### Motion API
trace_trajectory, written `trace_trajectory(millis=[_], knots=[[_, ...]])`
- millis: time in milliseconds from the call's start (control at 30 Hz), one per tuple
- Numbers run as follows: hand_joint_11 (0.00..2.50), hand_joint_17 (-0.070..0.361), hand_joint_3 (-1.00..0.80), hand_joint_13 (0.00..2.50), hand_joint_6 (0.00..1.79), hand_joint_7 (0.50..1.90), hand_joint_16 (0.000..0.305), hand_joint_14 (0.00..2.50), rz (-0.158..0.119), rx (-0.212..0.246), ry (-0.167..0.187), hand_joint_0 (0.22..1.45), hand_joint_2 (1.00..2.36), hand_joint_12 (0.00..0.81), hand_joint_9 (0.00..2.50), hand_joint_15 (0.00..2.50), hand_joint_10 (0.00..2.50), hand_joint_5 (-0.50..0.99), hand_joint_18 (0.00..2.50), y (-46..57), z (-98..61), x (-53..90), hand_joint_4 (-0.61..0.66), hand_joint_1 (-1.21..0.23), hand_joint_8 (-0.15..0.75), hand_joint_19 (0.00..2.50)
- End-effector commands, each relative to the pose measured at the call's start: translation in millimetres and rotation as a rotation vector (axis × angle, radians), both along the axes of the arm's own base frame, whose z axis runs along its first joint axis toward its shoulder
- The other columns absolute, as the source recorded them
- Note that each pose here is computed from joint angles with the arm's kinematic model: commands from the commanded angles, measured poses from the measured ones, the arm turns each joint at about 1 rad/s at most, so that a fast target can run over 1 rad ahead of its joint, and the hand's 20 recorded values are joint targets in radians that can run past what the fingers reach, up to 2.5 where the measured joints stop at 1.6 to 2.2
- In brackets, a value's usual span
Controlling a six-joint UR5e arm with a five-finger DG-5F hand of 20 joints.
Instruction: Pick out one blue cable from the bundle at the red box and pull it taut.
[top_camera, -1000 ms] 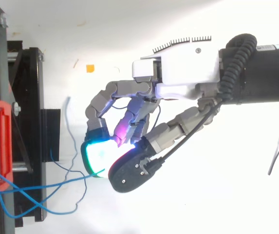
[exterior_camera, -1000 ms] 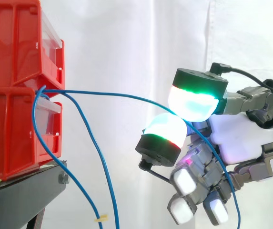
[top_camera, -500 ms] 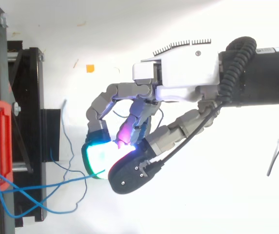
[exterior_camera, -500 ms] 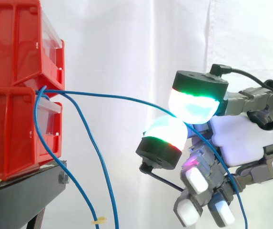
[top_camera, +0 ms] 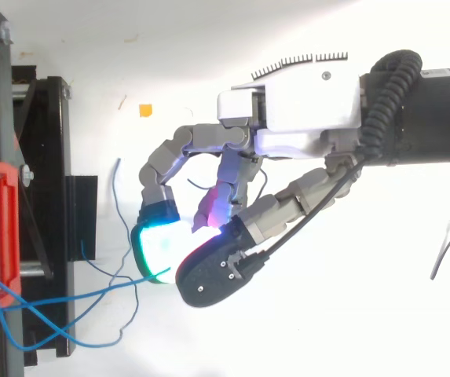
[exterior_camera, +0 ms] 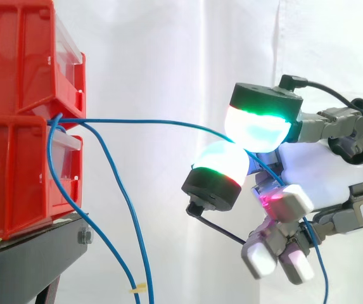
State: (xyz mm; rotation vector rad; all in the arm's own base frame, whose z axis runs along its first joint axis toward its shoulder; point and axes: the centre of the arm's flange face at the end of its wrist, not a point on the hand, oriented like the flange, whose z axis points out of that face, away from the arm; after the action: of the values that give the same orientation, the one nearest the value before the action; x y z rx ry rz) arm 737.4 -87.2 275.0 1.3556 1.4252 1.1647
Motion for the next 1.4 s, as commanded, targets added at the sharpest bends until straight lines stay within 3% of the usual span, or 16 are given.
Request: trace_trajectory(millis=[0,233,333,533,567,633,733,1033,1133,1167,1300,1367], knots=[[0.6,0.125,-0.03,1.05,0.87,1.13,0.055,0.01,0.0,0.019,-0.002,0.59,1.01,0.365,1.4,0.39,0.02,-0.05,1.08,2.3,0.3,0.8,-0.2,-0.81,0.353,0.38],[0.66,0.12,-0.03,1.07,0.87,1.12,0.053,0.01,0.002,0.018,0.005,0.6,1.01,0.352,1.44,0.41,0.02,-0.05,1.09,4.3,-3.2,-0.6,-0.2,-0.81,0.346,0.38],[0.66,0.119,-0.04,1.07,0.87,1.12,0.053,0.01,0.006,0.018,0.016,0.6,1.01,0.349,1.44,0.42,0.02,-0.05,1.09,5.4,-15.1,-4.7,-0.19,-0.81,0.346,0.38],[0.69,0.119,-0.04,1.1,0.86,1.13,0.053,0.02,0.006,0.028,-0.018,0.6,1.01,0.352,1.45,0.47,0.02,-0.05,1.1,5.3,-37.6,-8.5,-0.19,-0.81,0.343,0.39],[0.69,0.119,-0.04,1.1,0.86,1.13,0.053,0.01,0.005,0.031,-0.041,0.6,1.01,0.349,1.45,0.47,0.02,-0.05,1.1,5.3,-37.5,-6.4,-0.19,-0.81,0.344,0.39],[0.69,0.119,-0.04,1.1,0.86,1.13,0.053,0.02,0.005,0.031,-0.054,0.6,1.01,0.349,1.45,0.47,0.02,-0.05,1.1,5.4,-36.6,-5.0,-0.19,-0.81,0.344,0.39],[0.68,0.119,-0.04,1.1,0.86,1.13,0.053,0.01,0.008,0.032,-0.052,0.61,1.01,0.349,1.44,0.47,0.02,-0.05,1.1,5.7,-36.7,-5.2,-0.19,-0.81,0.34,0.39],[0.68,0.119,-0.04,1.1,0.87,1.12,0.053,0.01,0.069,0.046,-0.035,0.61,1.01,0.353,1.43,0.46,0.02,-0.05,1.1,5.0,-36.8,-9.0,-0.19,-0.81,0.345,0.39],[0.68,0.119,-0.04,1.09,0.86,1.13,0.053,0.01,0.097,0.055,-0.039,0.61,1.01,0.352,1.43,0.45,0.02,-0.05,1.09,2.8,-22.9,-15.4,-0.19,-0.81,0.341,0.38],[0.67,0.119,-0.04,1.09,0.86,1.13,0.053,0.02,0.096,0.053,-0.048,0.61,1.01,0.351,1.43,0.45,0.02,-0.05,1.09,1.6,-14.7,-18.5,-0.19,-0.81,0.345,0.38],[0.67,0.118,-0.04,1.08,0.87,1.12,0.053,0.01,0.07,0.05,-0.033,0.61,1.01,0.354,1.43,0.45,0.02,-0.05,1.08,-2.9,-12.3,-38.3,-0.19,-0.81,0.345,0.38],[0.68,0.118,-0.04,1.08,0.86,1.13,0.053,0.01,0.024,0.051,-0.041,0.61,1.01,0.356,1.43,0.45,0.02,-0.05,1.08,-7.9,-19.0,-51.0,-0.19,-0.81,0.34,0.39]])
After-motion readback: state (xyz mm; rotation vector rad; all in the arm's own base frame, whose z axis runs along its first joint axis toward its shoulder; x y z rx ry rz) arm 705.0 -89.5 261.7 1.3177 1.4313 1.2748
